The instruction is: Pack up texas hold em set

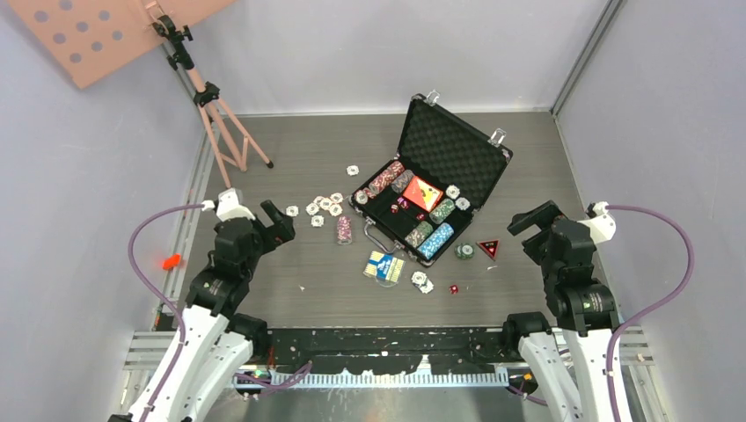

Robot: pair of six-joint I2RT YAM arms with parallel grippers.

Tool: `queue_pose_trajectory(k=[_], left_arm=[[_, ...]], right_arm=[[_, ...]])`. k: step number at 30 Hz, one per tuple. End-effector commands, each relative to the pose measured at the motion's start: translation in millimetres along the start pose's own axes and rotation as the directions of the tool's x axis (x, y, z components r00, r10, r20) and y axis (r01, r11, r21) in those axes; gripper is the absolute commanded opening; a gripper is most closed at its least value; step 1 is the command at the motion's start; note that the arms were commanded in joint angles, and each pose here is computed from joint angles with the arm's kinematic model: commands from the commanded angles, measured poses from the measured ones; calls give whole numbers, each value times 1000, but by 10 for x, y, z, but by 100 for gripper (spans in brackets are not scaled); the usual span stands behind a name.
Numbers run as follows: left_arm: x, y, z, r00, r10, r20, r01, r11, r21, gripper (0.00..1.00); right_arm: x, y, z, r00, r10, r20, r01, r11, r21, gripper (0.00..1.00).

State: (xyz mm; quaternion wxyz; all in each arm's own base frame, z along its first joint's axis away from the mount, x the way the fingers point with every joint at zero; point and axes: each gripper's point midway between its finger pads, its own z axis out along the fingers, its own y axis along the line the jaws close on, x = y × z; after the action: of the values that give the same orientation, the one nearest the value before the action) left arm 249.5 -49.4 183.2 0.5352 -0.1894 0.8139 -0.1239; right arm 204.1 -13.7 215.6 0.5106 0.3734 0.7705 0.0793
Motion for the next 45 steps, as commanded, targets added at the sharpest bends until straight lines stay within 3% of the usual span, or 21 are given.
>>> queue_pose_trajectory(k=[1, 4, 7, 11, 14, 17, 25, 28, 30, 34, 41, 45], left_arm=[[-135, 48, -106, 997, -57, 59, 58, 998, -24, 98], [-130, 87, -192, 993, -79, 88, 80, 997, -9, 98], [-168, -86, -235, 987, -83, 137, 66, 990, 125, 98], [-135, -312, -255, 987, -87, 133, 50, 964, 262, 99], [-67, -398, -191, 994, -65, 89, 37, 957, 289, 99], [-16, -483, -108, 998, -42, 55, 23, 950, 313, 99], [132, -754, 57, 1000, -14, -1, 13, 900, 437, 94], [164, -784, 130, 1000, -16, 11, 9, 890, 456, 93], [176, -771, 172, 1000, -17, 17, 7, 892, 451, 93], [209, -745, 228, 1000, -4, 30, -9, 895, 446, 93], [341, -694, 280, 998, 1, 61, -29, 883, 468, 90], [440, -647, 300, 999, 16, 50, -37, 890, 455, 88]], right_arm=[[-103, 85, -76, 1000, -10, 20, 10, 999, -35, 100], [-54, 128, -51, 999, -45, -18, 44, 998, -47, 100], [7, 190, -44, 993, -105, -53, 100, 991, -88, 100], [141, 539, -125, 977, -181, -113, 141, 945, -296, 98], [241, 765, -120, 967, -204, -155, 125, 904, -408, 87], [340, 832, -24, 947, -254, -197, 151, 893, -424, 80], [624, 1178, 122, 880, -454, -137, 325, 788, -523, 67], [739, 1309, 240, 826, -560, -73, 446, 726, -523, 67], [936, 1465, 267, 759, -649, -47, 523, 651, -551, 66], [1221, 1631, 639, 659, -746, -93, 617, 607, -501, 61], [1222, 2023, 1147, 640, -767, -43, 688, 597, -412, 56], [1256, 2109, 1438, 581, -812, -59, 751, 562, -345, 51]])
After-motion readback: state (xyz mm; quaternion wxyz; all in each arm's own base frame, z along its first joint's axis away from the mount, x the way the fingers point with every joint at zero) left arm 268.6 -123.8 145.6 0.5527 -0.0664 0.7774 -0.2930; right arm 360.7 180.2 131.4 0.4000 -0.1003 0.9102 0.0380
